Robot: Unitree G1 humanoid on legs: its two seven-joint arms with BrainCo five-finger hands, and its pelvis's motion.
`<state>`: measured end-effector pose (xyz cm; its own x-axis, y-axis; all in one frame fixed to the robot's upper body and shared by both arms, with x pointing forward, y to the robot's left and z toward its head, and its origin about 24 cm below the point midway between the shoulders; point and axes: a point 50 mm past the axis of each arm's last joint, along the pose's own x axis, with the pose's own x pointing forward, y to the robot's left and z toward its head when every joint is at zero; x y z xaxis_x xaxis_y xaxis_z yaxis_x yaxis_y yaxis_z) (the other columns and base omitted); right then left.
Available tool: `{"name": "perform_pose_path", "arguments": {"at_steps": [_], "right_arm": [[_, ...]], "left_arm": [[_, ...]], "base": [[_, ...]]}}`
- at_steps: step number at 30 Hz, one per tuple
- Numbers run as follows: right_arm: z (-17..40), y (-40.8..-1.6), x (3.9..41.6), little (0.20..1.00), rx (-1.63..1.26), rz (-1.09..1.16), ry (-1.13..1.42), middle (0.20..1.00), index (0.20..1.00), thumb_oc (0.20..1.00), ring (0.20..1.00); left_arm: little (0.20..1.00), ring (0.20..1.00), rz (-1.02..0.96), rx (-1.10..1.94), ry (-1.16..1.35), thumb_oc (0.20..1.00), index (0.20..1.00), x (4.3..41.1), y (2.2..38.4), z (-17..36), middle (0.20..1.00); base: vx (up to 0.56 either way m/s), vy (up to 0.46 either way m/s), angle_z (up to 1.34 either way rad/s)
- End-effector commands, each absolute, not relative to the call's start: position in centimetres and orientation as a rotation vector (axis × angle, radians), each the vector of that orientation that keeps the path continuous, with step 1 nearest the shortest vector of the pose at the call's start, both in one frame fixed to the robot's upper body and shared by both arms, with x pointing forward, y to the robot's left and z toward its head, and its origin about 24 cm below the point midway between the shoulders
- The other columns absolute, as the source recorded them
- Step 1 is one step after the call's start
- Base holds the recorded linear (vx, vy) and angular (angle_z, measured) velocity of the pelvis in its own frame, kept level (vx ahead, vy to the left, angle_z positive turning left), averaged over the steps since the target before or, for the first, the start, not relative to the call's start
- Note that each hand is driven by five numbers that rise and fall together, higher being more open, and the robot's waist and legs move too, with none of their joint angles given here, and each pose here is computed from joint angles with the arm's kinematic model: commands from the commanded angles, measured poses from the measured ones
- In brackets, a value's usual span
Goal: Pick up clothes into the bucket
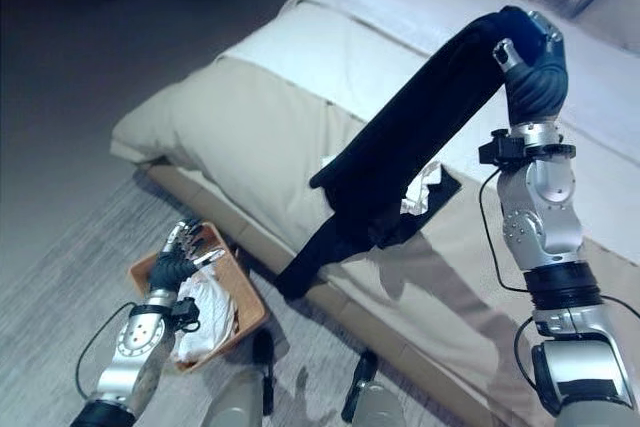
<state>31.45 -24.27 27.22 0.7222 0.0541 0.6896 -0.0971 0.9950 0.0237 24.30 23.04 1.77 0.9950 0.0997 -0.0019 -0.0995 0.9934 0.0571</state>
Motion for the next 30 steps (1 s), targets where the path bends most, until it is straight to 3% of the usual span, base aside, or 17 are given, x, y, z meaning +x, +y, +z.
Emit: {"name": "perform_pose_path", "arguments": {"at_steps": [1, 11, 21, 26, 30], "right_arm": [[32.5, -23.0, 30.2, 0.200, -0.024, 0.174, -0.945, 0.200, 0.200, 0.200, 0.200], [35.8, -21.4, 30.3, 0.200, -0.112, 0.262, -0.968, 0.200, 0.200, 0.200, 0.200], [37.5, -19.6, 31.6, 0.200, -0.106, 0.311, -0.934, 0.200, 0.200, 0.200, 0.200], [37.1, -18.2, 32.7, 0.200, -0.087, 0.343, -0.879, 0.200, 0.200, 0.200, 0.200], [36.9, -17.0, 33.0, 0.200, -0.086, 0.379, -0.866, 0.200, 0.200, 0.200, 0.200]], "left_arm": [[1.000, 1.000, 0.038, 0.163, -0.051, 1.000, 1.000, 24.3, 22.9, 3.0, 1.000], [1.000, 1.000, -0.061, 0.229, -0.082, 1.000, 1.000, 25.8, 20.9, 3.9, 1.000], [1.000, 1.000, -0.241, 0.225, -0.234, 1.000, 1.000, 29.2, 15.7, 7.7, 1.000], [1.000, 1.000, -0.453, -0.098, -0.136, 1.000, 1.000, 30.5, 10.9, 7.9, 1.000], [1.000, 1.000, -0.494, -0.200, -0.105, 1.000, 1.000, 30.6, 9.4, 7.8, 1.000]], "base": [[0.07, -0.001, -0.14], [0.05, -0.002, -0.12], [0.01, -0.002, -0.05], [0.00, 0.000, 0.00], [0.00, 0.000, -0.01]]}}
